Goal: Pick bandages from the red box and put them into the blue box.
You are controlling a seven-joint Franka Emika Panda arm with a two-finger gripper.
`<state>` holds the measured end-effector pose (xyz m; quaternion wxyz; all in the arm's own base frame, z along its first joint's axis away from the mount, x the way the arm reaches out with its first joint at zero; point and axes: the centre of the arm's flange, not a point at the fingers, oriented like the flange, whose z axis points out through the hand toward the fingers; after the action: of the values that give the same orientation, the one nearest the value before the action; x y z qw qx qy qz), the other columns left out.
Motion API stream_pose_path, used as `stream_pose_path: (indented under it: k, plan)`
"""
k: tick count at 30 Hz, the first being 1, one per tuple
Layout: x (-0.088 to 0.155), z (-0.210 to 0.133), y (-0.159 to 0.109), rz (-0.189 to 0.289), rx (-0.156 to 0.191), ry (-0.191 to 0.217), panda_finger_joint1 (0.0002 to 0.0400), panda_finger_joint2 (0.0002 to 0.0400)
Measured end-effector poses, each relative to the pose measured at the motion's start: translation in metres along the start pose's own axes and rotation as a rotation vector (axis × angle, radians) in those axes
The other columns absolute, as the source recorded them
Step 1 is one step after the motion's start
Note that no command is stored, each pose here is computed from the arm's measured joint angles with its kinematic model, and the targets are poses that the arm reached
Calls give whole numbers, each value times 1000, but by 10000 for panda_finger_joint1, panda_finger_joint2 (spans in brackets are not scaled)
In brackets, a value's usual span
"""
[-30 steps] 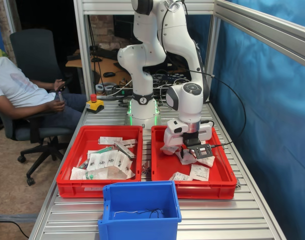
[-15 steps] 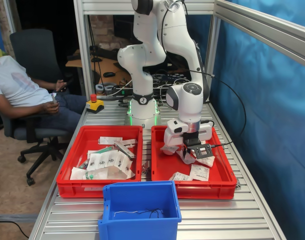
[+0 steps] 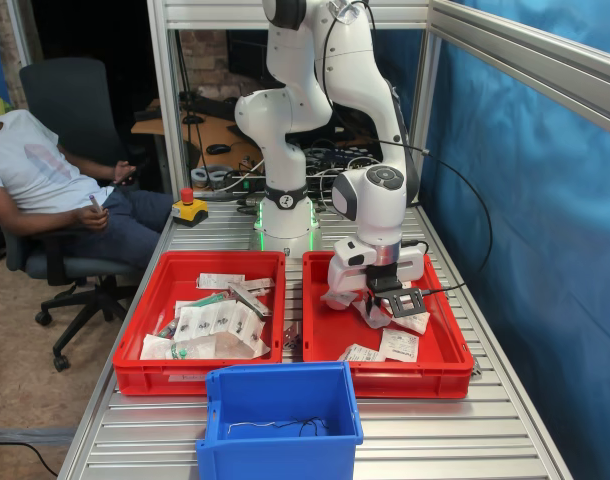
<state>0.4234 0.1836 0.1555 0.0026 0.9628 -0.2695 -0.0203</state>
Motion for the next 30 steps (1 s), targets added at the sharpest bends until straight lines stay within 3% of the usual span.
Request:
stream_pose_path:
  k: [17,25,30]
  plan:
    - [0,-1,0,0,-2,-1,62,62]
    - [-1,-9,8,7,-49,-29,62,62]
    - [6,-30,15,27,-54,-25,62,62]
